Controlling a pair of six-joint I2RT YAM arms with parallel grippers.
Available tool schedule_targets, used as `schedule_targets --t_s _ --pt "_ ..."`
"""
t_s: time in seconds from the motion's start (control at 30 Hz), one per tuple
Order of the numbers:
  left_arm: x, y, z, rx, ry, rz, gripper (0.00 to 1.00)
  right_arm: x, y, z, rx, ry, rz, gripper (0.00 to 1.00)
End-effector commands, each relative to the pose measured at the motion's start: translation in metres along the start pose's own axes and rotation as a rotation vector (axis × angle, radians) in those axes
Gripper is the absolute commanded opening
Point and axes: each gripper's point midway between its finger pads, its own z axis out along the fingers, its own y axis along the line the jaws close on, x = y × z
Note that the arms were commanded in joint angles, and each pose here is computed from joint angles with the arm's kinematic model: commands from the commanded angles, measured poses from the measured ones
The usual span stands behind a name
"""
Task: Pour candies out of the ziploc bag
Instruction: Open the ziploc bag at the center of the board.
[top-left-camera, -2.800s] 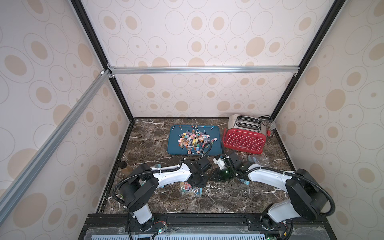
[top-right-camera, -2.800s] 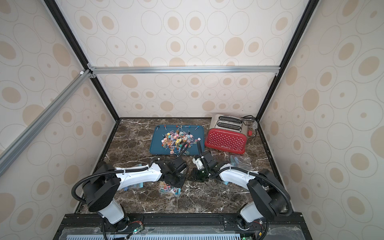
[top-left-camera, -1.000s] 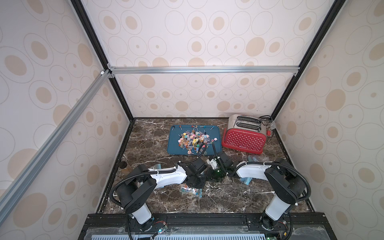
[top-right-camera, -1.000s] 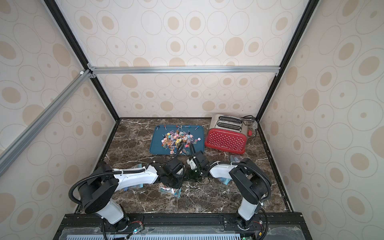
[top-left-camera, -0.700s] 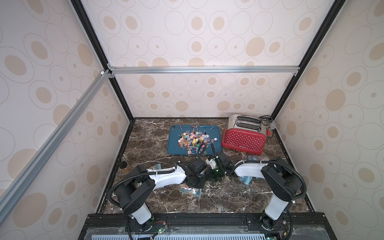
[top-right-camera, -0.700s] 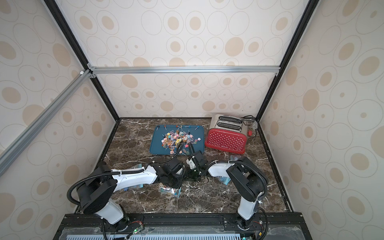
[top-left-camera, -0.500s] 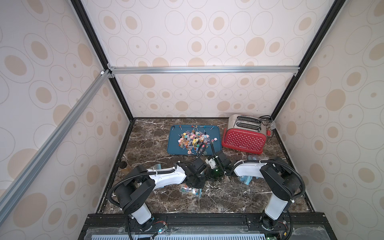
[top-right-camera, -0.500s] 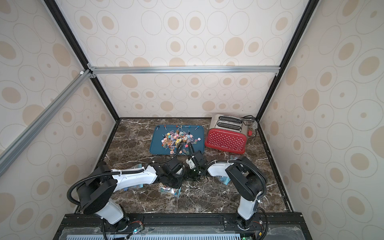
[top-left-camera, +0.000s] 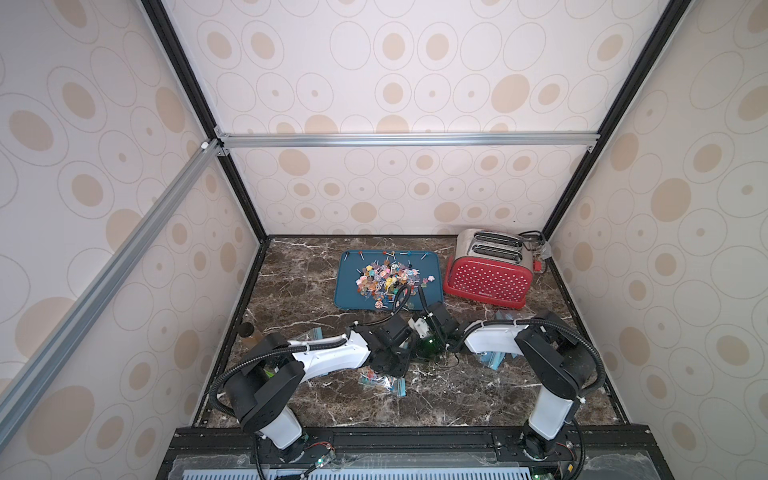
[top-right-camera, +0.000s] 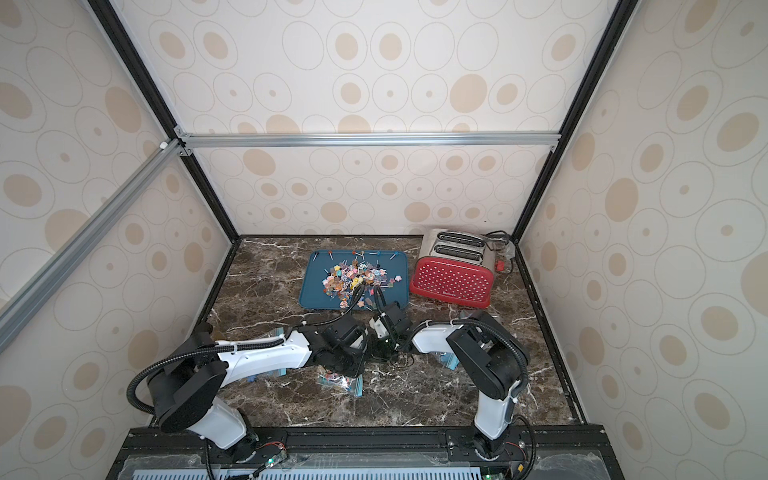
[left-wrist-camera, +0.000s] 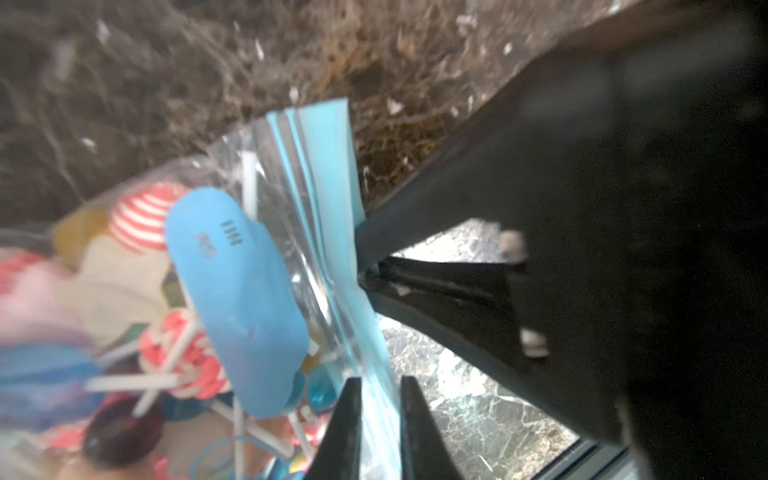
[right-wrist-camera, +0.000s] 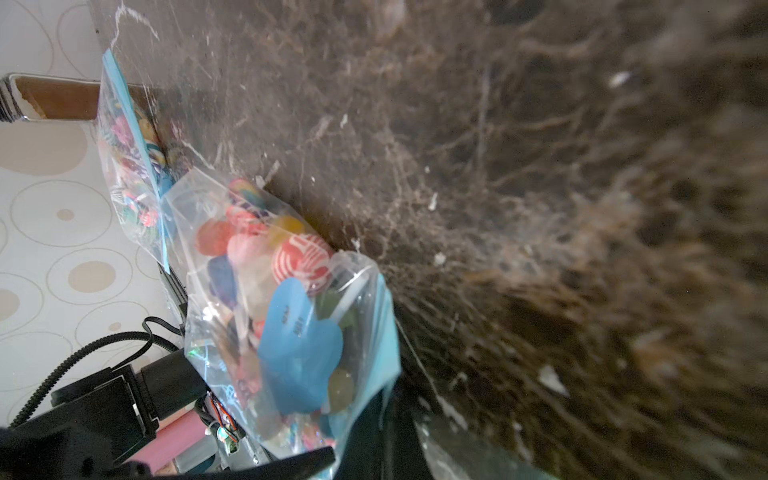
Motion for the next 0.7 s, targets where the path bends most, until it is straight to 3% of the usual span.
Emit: schedule_targets --t_s 0.0,0.37,0.67 --pt "-0.008 -0.001 -0.012 -0.009 -0.022 0.004 0.23 0.002 -0.004 0.004 0.018 0.000 0.001 0.00" --pt "-0.015 -0.003 -0.002 -0.001 -0.033 -0.009 0.25 0.005 0.003 0.000 -0.023 -0.004 -0.030 0.00" --pt "-0.023 -0.005 -0.002 -0.001 -0.059 -0.020 0.37 0.009 0.013 -0.007 -0.080 -0.014 -0.077 0.00"
